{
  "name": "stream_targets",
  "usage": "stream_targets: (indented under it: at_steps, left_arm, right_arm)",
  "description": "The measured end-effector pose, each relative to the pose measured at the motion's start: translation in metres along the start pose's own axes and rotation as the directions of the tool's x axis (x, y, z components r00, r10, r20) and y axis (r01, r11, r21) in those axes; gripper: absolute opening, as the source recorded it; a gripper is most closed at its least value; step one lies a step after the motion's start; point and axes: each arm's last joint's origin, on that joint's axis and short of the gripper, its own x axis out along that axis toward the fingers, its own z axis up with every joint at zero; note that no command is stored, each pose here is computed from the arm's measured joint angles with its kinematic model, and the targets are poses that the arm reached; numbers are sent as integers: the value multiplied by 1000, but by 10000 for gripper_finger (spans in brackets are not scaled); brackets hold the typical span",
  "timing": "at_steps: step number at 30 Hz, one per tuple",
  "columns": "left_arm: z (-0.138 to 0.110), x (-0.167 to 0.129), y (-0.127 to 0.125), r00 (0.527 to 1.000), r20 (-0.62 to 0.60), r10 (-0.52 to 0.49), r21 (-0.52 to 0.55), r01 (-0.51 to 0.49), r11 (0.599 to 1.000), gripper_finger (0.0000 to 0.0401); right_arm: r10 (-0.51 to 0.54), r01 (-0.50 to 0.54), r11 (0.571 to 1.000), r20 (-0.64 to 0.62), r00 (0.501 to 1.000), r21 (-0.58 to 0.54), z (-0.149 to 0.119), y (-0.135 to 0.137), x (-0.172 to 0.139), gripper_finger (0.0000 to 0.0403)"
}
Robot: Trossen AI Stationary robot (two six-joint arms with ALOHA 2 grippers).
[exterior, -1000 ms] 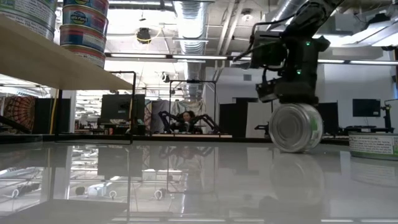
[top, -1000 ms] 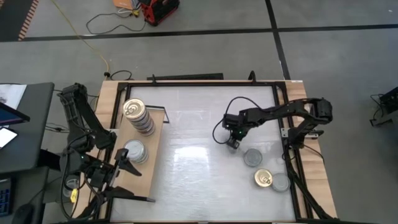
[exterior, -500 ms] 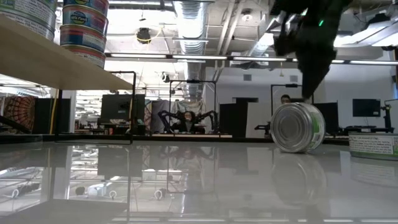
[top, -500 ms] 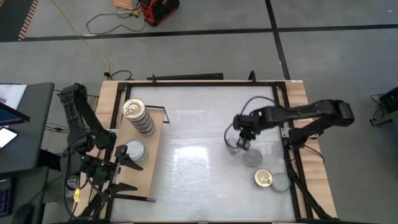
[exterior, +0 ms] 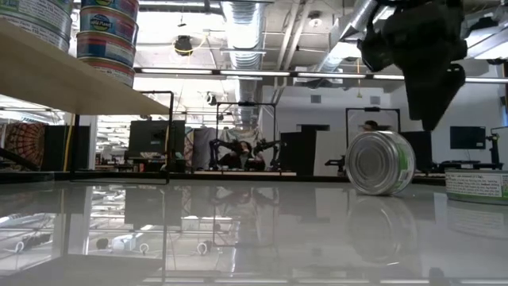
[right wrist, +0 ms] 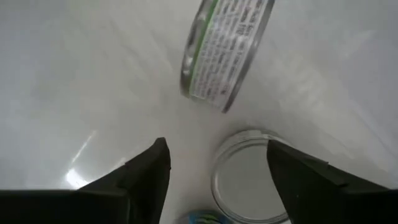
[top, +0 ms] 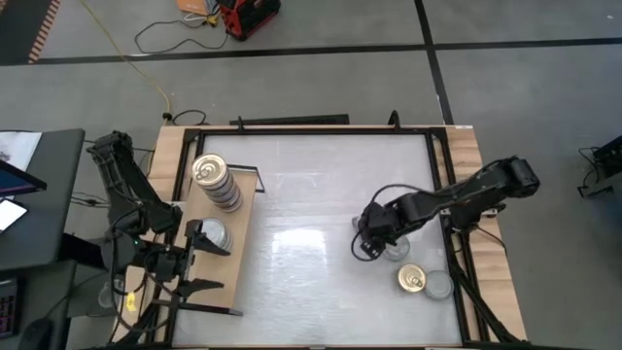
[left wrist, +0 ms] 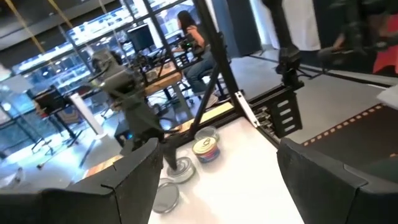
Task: Stack canned seafood by type on shelf
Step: Stack the green tuna can on top of the green tuna can on the shelf
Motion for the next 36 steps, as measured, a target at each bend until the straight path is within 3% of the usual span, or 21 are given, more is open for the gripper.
stream_targets:
  at_steps: [6,18,23,28,36]
  left_arm:
    - [-1,4,3,1000,-9,26,-11,-26,1000,304]
    - [-2,4,4,999,-16,30,-72,-31,997,304]
    - [-2,4,4,999,-15,28,-80,-29,996,304]
    - [-3,4,4,999,-18,27,-89,-28,996,304]
    - [-3,4,4,999,-31,29,-155,-33,987,304]
  right_arm:
    - [-165,158,985,120,979,63,5,18,4,290]
    - [-257,235,966,374,891,105,2,47,21,290]
    - [-325,286,945,361,874,157,-5,43,23,290]
    - [-324,279,945,383,865,170,-8,47,26,290]
    - [-383,340,923,359,851,180,-12,53,57,290]
